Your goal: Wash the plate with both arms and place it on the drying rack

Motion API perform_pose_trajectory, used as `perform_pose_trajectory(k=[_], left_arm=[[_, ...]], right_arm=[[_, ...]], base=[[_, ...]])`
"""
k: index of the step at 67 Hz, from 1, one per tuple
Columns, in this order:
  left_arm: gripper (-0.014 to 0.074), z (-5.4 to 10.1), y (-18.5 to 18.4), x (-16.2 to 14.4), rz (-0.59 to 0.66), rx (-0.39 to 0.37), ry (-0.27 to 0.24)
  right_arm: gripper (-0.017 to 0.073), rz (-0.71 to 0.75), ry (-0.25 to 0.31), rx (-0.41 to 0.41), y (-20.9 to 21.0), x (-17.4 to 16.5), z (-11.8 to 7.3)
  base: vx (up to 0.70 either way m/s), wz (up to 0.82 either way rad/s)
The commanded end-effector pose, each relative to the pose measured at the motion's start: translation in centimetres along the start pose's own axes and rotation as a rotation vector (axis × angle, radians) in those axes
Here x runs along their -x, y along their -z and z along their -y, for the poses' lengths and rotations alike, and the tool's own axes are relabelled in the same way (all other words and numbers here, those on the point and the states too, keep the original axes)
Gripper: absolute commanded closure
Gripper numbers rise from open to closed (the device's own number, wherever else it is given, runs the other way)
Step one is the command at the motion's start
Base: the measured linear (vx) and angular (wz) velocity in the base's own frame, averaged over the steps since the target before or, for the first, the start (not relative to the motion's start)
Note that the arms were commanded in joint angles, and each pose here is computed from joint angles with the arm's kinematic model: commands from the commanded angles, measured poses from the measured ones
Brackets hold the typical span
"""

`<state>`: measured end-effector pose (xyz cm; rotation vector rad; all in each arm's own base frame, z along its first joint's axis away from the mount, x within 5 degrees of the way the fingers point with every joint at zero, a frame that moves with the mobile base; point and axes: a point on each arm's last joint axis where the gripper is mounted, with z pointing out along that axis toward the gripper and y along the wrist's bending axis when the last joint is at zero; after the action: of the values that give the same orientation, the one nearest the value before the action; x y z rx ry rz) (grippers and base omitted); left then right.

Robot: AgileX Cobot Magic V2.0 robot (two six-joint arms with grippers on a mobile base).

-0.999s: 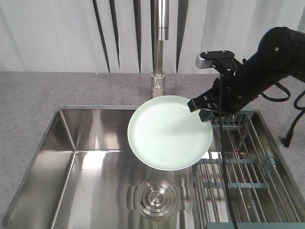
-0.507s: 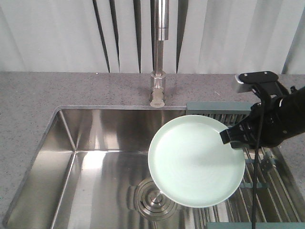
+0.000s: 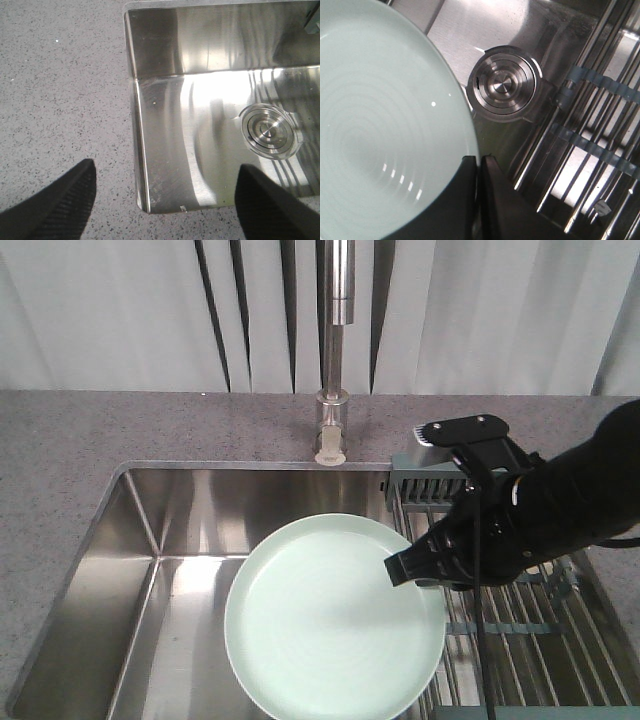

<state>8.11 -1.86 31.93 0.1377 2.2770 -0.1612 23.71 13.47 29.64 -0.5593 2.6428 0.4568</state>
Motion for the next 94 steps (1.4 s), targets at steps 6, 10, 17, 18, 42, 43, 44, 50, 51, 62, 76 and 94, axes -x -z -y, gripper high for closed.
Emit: perform_pose_trajectory(k=[6,10,17,18,42,43,44,50,51,62,76,94], left_arm=[[0.006,0.1,0.4,1.0,0.071,-0.009,0.004],[0.006,0.1,0.4,1.0,0.071,-0.009,0.004],[0.006,0.1,0.4,1.0,0.071,-0.009,0.004],[0.006,0.1,0.4,1.0,0.071,-0.009,0.004],[0.006,0.1,0.4,1.0,0.071,-0.009,0.004],[0.006,0.1,0.4,1.0,0.071,-0.009,0.004],[0.006,0.1,0.4,1.0,0.071,-0.009,0.004],[0.006,0.1,0.4,1.0,0.071,-0.009,0.004],[0.006,0.1,0.4,1.0,0.071,-0.009,0.004],[0.006,0.1,0.4,1.0,0.071,-0.009,0.004],[0.006,0.1,0.4,1.0,0.071,-0.009,0.004],[0.006,0.1,0.4,1.0,0.071,-0.009,0.004]], right_arm=[[0.0561,0.098,0.021,0.015,1.0,3.2,-1.4],[0.0561,0.095,0.022,0.016,0.6,4.1,-1.4],[0.0561,0.102,0.041,-0.007,0.4,5.6,-1.3],[0.0561,0.102,0.044,-0.01,0.3,5.8,-1.3],[0.0561,0.122,0.047,-0.067,1.1,9.1,1.9],[0.0561,0.122,0.048,-0.069,1.2,9.2,2.1],[0.0561,0.121,0.048,-0.071,1.2,9.2,2.2],[0.0561,0.132,0.029,-0.083,1.5,9.5,3.4],[0.0561,0.133,0.027,-0.085,1.6,9.5,3.5],[0.0561,0.128,-0.005,-0.111,2.2,9.3,5.6],[0.0561,0.163,-0.05,-0.135,3.7,8.3,7.2],[0.0561,0.156,-0.081,-0.13,3.8,4.8,7.7]], base=[[0.0,0.0],[0.0,0.0],[0.0,0.0],[0.0,0.0],[0.0,0.0],[0.0,0.0],[0.0,0.0],[0.0,0.0],[0.0,0.0],[0.0,0.0],[0.0,0.0],[0.0,0.0]])
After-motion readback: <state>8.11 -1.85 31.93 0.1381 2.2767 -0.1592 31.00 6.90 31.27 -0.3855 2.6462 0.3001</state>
